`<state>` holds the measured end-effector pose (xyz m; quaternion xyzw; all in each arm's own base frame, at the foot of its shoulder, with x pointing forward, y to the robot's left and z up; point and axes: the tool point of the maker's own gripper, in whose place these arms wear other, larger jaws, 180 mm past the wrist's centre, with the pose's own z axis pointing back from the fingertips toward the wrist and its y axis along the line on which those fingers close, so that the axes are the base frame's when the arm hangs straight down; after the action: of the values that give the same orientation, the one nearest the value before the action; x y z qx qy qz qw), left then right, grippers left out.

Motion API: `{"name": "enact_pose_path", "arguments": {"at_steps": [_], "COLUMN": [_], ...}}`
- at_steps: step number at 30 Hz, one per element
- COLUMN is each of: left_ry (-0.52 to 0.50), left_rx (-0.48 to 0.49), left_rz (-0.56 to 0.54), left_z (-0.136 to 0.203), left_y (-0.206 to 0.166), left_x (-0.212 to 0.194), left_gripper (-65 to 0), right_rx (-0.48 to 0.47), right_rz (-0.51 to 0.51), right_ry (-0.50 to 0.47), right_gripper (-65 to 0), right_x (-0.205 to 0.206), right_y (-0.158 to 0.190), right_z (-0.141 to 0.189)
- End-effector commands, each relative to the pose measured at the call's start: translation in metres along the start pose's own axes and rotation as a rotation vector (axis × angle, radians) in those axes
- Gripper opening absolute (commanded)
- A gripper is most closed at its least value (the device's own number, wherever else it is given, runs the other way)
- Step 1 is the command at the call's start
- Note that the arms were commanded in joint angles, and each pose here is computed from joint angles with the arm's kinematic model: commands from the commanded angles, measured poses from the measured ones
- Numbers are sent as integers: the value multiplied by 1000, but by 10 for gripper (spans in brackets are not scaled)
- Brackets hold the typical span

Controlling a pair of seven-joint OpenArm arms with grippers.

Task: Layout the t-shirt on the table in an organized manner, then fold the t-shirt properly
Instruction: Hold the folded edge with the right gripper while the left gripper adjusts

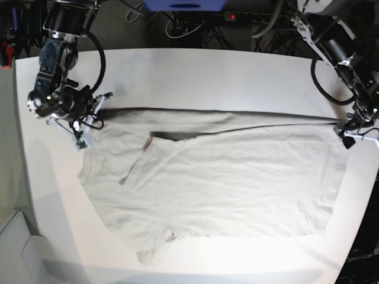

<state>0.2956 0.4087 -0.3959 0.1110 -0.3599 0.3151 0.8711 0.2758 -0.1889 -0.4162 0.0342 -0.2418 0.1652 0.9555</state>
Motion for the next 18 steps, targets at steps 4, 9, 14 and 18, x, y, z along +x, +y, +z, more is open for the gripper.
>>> {"name": "enact_pose_path", "arguments": {"at_steps": [4,9,14,18], "left_ry": [-82,-80,-70,-75], "left_rx": [-47,-40,5,19], "left_rz": [59,48,-4,-19], "left_z": [4,6,7,7], "left_y": [-13,-11,14,23], "left_x": [33,32,30,31], "left_gripper": [0,0,0,0], "right_rx": [-6,-6,-6,-6], "right_rz": [20,20,20,20], "right_ry": [-45,-43,-43,-45], "right_gripper": [-650,-650,-650,-650], "right_x": [14,14,14,14], "right_y": [-4,-4,-4,-4], "right_z": [5,5,5,5]}}
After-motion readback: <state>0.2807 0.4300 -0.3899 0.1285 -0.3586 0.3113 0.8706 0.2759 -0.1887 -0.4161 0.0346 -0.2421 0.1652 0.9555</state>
